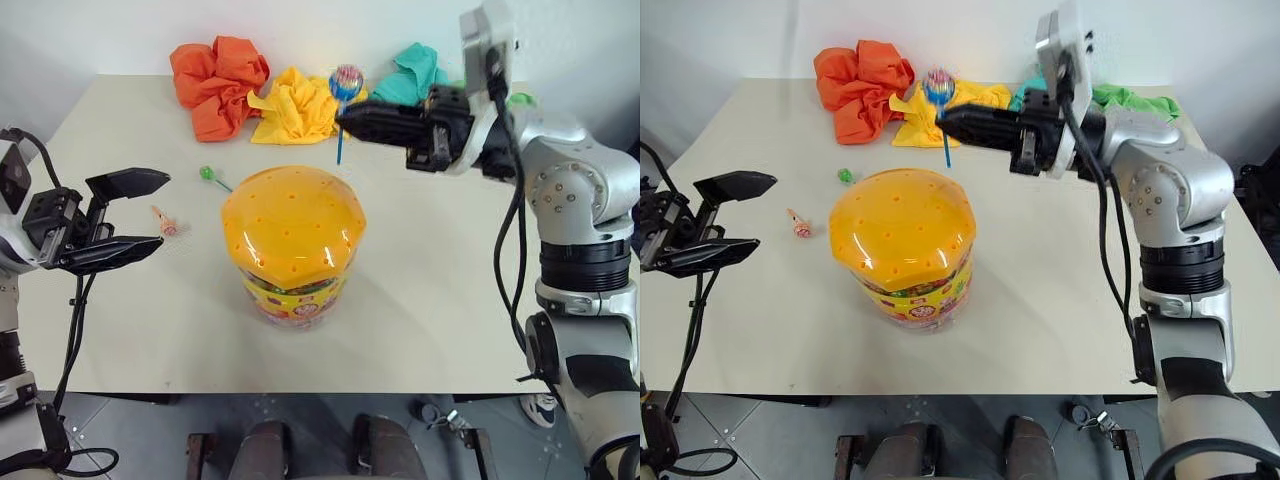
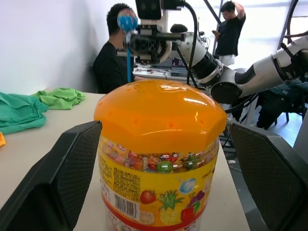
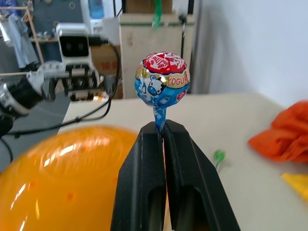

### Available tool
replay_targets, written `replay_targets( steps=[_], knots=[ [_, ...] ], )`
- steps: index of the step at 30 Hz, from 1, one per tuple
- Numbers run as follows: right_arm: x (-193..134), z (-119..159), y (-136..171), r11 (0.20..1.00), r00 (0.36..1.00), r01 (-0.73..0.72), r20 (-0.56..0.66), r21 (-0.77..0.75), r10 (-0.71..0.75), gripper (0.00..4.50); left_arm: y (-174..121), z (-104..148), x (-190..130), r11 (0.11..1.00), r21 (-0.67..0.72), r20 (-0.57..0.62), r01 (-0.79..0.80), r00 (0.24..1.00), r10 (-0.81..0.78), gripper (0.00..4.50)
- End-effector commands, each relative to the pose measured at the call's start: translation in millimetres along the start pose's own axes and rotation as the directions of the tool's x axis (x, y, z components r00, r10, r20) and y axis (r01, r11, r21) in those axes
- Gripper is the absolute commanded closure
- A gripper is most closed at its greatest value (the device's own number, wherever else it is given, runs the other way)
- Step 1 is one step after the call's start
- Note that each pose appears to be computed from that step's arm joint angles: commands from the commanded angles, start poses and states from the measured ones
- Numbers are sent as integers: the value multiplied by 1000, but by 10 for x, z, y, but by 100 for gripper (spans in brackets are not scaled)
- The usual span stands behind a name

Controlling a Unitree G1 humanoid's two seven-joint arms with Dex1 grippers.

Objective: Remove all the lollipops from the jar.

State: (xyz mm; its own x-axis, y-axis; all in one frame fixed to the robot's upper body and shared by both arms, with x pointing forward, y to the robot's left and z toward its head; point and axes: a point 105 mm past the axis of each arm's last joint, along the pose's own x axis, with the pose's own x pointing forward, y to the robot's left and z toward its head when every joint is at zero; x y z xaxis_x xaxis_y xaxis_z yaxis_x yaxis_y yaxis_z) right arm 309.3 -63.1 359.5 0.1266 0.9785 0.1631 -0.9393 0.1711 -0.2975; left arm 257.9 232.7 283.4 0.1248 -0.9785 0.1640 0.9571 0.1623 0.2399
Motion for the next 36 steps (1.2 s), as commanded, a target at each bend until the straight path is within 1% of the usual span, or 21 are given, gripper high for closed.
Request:
replay_targets(
  steps=[1,2,4,6,7,8,10,11,13,14,17,19,20,23,27,30,31,32,33,36],
  knots=[
    [-112,376,-1,996,997,48,58,-81,-43,447,-2,76,20,999,35,-11,20,1000,-20,0],
    [-169,390,-13,993,997,71,23,-93,-69,447,1,73,21,999,32,-13,23,1000,-23,0],
    [-321,334,-34,989,990,111,-81,-95,-119,447,7,57,15,999,25,-21,25,999,-24,0],
    [-415,295,-40,987,979,138,-139,-84,-149,447,11,47,10,999,22,-26,24,999,-24,0],
    [-550,210,-71,979,957,193,-207,-61,-202,447,13,31,3,1000,15,-31,21,999,-20,0],
    [-700,100,-106,964,925,263,-274,-35,-262,447,17,11,-5,1000,6,-38,15,999,-15,0],
    [-1015,-189,-113,914,830,404,-433,35,-351,447,17,-26,-19,1000,-6,-49,11,999,-11,0],
    [-1127,-329,-77,893,789,446,-495,57,-363,447,12,-35,-22,1000,-10,-52,13,999,-14,0],
    [-1307,-566,9,851,727,515,-577,101,-372,447,-1,-49,-29,1000,-19,-60,20,998,-21,0],
    [-1360,-634,40,835,708,538,-599,116,-374,447,-7,-54,-31,999,-23,-64,23,998,-25,0],
    [-1551,-1069,215,753,624,631,-700,188,-348,447,-23,-87,-85,999,-40,-98,24,995,-28,0],
    [-1647,-1299,277,703,571,685,-741,192,-353,447,-31,-117,-113,999,-48,-127,20,992,-26,0],
    [-1675,-1380,287,681,554,706,-750,194,-361,447,-30,-127,-124,999,-49,-138,15,990,-22,0],
    [-1717,-1566,286,624,517,756,-765,199,-383,447,-33,-158,-166,998,-55,-161,-7,987,-2,0],
    [-1738,-1747,301,589,496,782,-776,205,-388,447,-30,-198,-197,997,-58,-181,-47,983,36,0],
    [-1767,-1819,298,577,484,792,-782,200,-393,382,-40,-191,-199,997,-43,-175,-62,983,53,0],
    [-1778,-1829,297,576,482,793,-783,198,-394,353,-42,-190,-198,997,-42,-176,-66,983,58,0],
    [-1790,-1834,295,575,481,794,-782,197,-396,316,-44,-188,-197,997,-41,-177,-71,982,63,0],
    [-1800,-1829,287,578,481,793,-778,190,-405,289,-41,-183,-193,996,-38,-178,-77,982,69,0],
    [-1813,-1794,332,590,505,781,-764,206,-401,184,-12,-150,-183,994,-20,-181,-110,978,104,0]
  ],
)
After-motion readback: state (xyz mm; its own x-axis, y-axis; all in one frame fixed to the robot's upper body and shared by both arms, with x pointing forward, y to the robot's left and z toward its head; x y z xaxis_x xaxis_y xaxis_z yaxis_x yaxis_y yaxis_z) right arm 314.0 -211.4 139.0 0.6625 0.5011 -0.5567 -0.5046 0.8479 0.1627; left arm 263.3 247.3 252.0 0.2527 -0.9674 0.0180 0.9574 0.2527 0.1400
